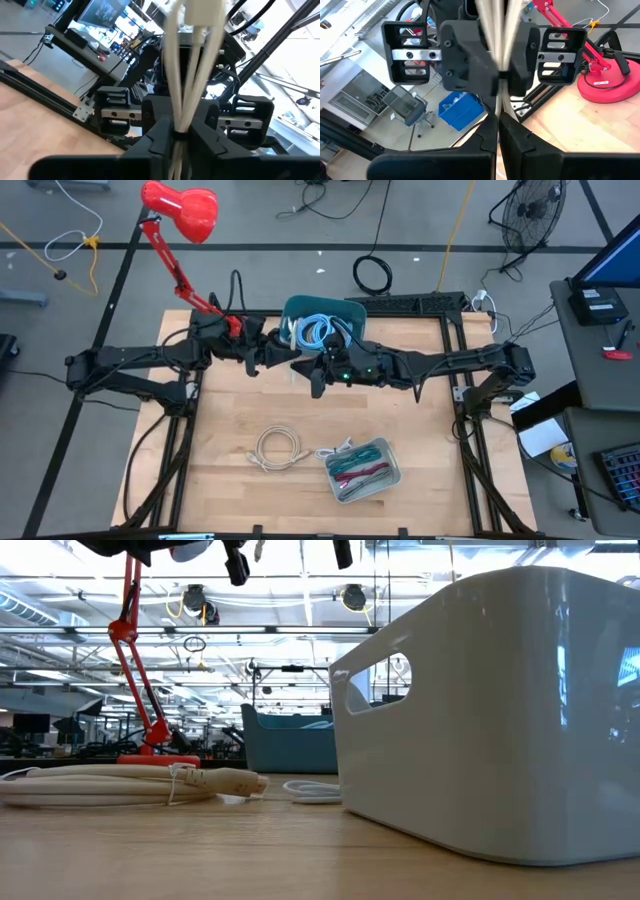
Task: Pick & Place USB Port
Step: Put the brown charger cable into the gray bin
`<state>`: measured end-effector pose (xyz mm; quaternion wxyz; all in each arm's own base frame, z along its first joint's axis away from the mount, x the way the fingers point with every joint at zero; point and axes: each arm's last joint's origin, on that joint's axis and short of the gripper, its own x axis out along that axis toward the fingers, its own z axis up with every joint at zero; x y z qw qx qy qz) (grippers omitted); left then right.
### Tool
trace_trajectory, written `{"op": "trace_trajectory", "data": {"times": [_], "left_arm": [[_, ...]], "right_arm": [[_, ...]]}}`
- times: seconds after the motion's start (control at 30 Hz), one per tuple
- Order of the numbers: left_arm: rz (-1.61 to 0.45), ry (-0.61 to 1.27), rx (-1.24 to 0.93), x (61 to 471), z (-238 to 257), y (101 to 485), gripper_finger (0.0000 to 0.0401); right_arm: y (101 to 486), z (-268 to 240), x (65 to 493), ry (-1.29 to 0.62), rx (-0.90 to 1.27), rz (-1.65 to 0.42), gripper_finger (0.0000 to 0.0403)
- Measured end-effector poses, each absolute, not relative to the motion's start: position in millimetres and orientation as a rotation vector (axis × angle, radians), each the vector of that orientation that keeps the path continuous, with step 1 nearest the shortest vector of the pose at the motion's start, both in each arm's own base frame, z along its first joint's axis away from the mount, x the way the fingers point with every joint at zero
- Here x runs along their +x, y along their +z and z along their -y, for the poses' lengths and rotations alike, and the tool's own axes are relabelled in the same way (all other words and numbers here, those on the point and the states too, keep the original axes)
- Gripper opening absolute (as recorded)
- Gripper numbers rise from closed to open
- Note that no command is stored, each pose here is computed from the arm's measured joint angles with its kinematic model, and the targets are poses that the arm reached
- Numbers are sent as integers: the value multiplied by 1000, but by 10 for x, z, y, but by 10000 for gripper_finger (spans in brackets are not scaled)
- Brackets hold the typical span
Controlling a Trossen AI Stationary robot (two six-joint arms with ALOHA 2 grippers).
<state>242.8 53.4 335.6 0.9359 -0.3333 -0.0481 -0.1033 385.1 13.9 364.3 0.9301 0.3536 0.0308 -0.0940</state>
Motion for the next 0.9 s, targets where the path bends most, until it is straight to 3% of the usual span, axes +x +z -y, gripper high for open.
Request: {"op": "trace_trajectory", "data": {"times": [0.43,0.9], "left_arm": [[92,-238,-699,2412,-562,3368,31],[86,-247,-742,2344,-635,3396,30]], "right_arm": [[3736,-182,3781,-169,670,-47,7],[4304,-230,3246,-56,681,77,153]]}}
